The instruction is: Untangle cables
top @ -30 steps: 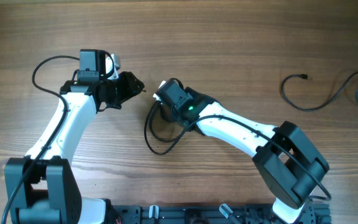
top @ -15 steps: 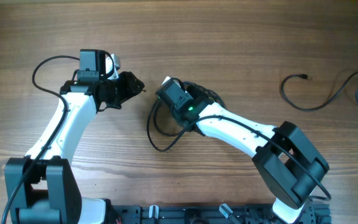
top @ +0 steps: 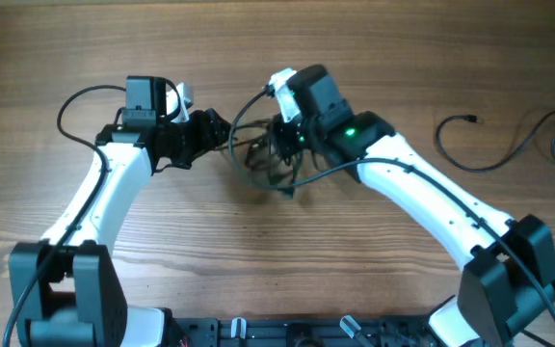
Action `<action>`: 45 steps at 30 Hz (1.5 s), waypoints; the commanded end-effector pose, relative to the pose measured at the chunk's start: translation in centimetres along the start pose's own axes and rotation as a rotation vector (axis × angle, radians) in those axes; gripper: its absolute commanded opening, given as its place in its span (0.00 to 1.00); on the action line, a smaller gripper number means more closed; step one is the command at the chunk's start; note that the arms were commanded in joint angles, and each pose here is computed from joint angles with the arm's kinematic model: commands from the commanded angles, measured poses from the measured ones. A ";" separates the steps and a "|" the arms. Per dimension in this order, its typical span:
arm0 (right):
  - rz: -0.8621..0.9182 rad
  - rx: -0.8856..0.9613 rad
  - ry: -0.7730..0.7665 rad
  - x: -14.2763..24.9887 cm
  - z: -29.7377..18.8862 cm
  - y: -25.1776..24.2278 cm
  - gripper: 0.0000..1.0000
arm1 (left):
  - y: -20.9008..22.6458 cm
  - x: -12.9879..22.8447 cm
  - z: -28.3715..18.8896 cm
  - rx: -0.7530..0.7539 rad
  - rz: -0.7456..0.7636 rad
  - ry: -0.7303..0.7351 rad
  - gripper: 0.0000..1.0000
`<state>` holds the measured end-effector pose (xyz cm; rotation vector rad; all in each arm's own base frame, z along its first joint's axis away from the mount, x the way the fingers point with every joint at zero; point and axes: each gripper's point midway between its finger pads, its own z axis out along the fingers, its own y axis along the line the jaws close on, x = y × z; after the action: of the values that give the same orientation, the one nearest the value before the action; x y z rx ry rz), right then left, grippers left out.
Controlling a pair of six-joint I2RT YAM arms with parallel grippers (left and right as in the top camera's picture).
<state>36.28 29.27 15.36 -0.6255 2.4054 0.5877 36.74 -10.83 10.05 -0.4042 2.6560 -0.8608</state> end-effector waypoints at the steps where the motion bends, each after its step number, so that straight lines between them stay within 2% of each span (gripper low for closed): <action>1: 0.089 -0.091 -0.022 -1.2 -0.7 0.6 0.05 | -1.2 2.2 3.4 0.019 0.046 0.096 0.64; 4: 0.171 -0.079 -0.050 -2.0 -0.9 -0.5 0.04 | -1.1 4.2 5.7 -0.001 0.034 0.168 0.36; 5: 0.172 -0.093 -0.074 -2.6 -1.1 -0.7 0.04 | -0.5 4.8 6.7 -0.018 0.022 0.198 0.22; 8: 0.203 -0.139 -0.144 -4.6 -1.6 -1.0 0.04 | 1.8 5.7 8.7 -0.079 -0.014 0.243 0.06; 11: 0.265 -0.189 -0.202 -6.3 -2.5 -1.9 0.04 | 5.6 5.9 10.2 -0.239 -0.136 0.224 0.04; 16: 0.322 -0.318 -0.270 -8.5 -4.9 -3.9 0.04 | 7.9 6.6 11.8 -0.305 -0.190 0.234 0.04; 21: 0.398 -0.477 -0.314 -9.7 -8.6 -7.1 0.04 | 8.0 6.7 11.9 -0.305 -0.196 0.238 0.04; 23: 0.411 -0.473 -0.284 -9.0 -8.3 -7.2 0.04 | 6.3 5.9 11.7 -0.233 -0.161 0.241 0.10; 26: 0.415 -0.475 -0.283 -9.0 -8.3 -7.1 0.04 | 2.7 1.4 8.0 -0.153 0.035 0.141 0.29; 27: 0.415 -0.475 -0.283 -9.0 -8.3 -7.1 0.04 | 0.7 -0.2 6.1 -0.112 0.168 0.078 0.38; 29: 0.418 -0.475 -0.279 -8.9 -8.3 -7.1 0.04 | -1.9 -2.3 3.2 -0.078 0.380 -0.035 0.45; 31: 0.418 -0.475 -0.279 -8.9 -8.3 -7.1 0.04 | -3.5 -3.4 1.8 -0.057 0.511 -0.102 0.56; 33: 0.418 -0.475 -0.279 -8.9 -8.3 -7.1 0.04 | -3.9 -3.5 1.8 -0.041 0.582 -0.109 0.57; 35: 0.419 -0.475 -0.278 -8.9 -8.3 -7.1 0.04 | -5.7 -1.4 2.4 0.072 0.718 -0.047 0.56; 37: 0.423 -0.475 -0.272 -8.8 -8.2 -7.0 0.04 | -7.0 -0.2 3.0 0.095 0.829 -0.035 0.56; 40: 0.425 -0.474 -0.268 -8.7 -8.2 -7.1 0.04 | -9.4 1.1 3.8 0.136 0.999 -0.046 0.60; 42: 0.427 -0.474 -0.266 -8.6 -8.1 -7.1 0.04 | -10.4 0.0 3.8 0.121 1.051 -0.116 0.62; 43: 0.427 -0.474 -0.265 -8.6 -8.1 -7.1 0.04 | -10.7 -1.1 3.6 0.114 1.036 -0.161 0.66; 44: 0.427 -0.474 -0.265 -8.6 -8.1 -7.1 0.04 | -10.9 -1.8 3.4 0.119 1.014 -0.188 0.74; 45: 0.427 -0.473 -0.265 -8.6 -8.1 -7.1 0.04 | -10.9 -1.9 3.2 0.122 1.014 -0.193 0.88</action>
<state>43.23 21.50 23.84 -0.1583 2.1805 1.3247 40.71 -21.06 14.36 0.8138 2.1700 -0.6039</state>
